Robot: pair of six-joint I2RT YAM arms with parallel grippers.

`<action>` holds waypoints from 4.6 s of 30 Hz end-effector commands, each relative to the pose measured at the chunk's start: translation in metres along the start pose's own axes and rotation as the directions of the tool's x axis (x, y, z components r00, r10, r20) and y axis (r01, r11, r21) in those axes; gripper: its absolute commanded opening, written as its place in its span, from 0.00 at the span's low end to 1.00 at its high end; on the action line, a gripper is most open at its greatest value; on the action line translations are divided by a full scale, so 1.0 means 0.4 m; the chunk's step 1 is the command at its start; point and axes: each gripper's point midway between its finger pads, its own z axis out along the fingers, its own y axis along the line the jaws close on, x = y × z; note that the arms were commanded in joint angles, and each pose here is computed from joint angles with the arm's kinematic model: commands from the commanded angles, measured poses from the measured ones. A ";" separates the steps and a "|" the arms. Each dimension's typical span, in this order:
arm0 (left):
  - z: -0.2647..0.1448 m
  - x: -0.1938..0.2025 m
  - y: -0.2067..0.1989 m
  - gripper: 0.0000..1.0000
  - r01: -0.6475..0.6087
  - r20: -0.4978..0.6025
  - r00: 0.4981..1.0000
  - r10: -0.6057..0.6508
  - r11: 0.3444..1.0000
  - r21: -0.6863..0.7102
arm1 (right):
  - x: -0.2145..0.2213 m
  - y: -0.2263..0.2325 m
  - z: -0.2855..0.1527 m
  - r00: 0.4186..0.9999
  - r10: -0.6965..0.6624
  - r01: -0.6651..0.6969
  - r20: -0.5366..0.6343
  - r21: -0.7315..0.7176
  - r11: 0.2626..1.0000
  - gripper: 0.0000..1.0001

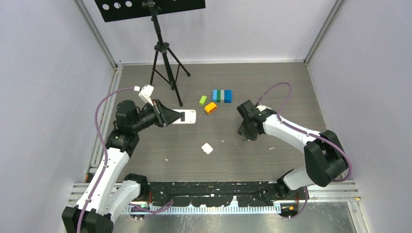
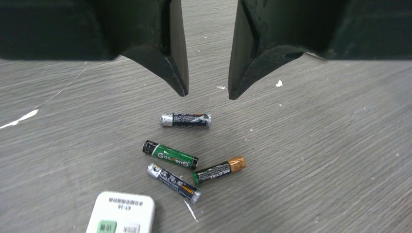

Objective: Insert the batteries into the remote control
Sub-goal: Pick up the battery from the center of the board, then load the battery into the remote control.

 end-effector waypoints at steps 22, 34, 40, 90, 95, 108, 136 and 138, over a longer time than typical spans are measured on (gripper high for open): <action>-0.021 -0.035 -0.006 0.00 -0.083 0.098 0.991 0.085 0.996 -0.030 | -0.048 -0.045 0.081 0.930 0.336 -0.358 0.149 0.156 0.921 0.45; -0.013 -0.037 -0.001 0.00 -0.034 0.091 0.995 0.037 0.999 -0.041 | 0.007 -0.078 0.108 0.944 0.322 -0.331 0.076 0.212 0.919 0.28; 0.014 -0.024 -0.004 0.00 0.026 0.047 0.999 -0.025 1.000 -0.013 | 0.044 -0.074 0.117 0.957 0.291 -0.284 -0.002 0.205 0.937 0.22; 0.093 -0.048 -0.159 0.00 0.214 0.066 0.966 -0.251 0.914 0.344 | -0.109 0.494 -0.675 0.669 -0.010 0.640 0.743 -0.569 0.516 0.00; 0.092 -0.054 -0.167 0.00 0.229 0.068 0.960 -0.271 0.902 0.366 | -0.095 0.501 -0.670 0.673 -0.033 0.652 0.739 -0.571 0.499 0.05; 0.090 -0.074 -0.174 0.00 0.229 0.100 0.953 -0.287 0.894 0.384 | -0.075 0.496 -0.671 0.693 -0.056 0.651 0.718 -0.591 0.476 0.19; 0.098 -0.107 -0.179 0.00 0.200 0.152 0.947 -0.284 0.889 0.411 | -0.157 0.426 -0.741 0.815 0.220 0.335 0.536 -0.745 0.576 0.84; 0.096 -0.115 -0.186 0.00 0.196 0.161 0.944 -0.287 0.885 0.423 | -0.162 0.418 -0.734 0.832 0.285 0.260 0.476 -0.788 0.558 0.88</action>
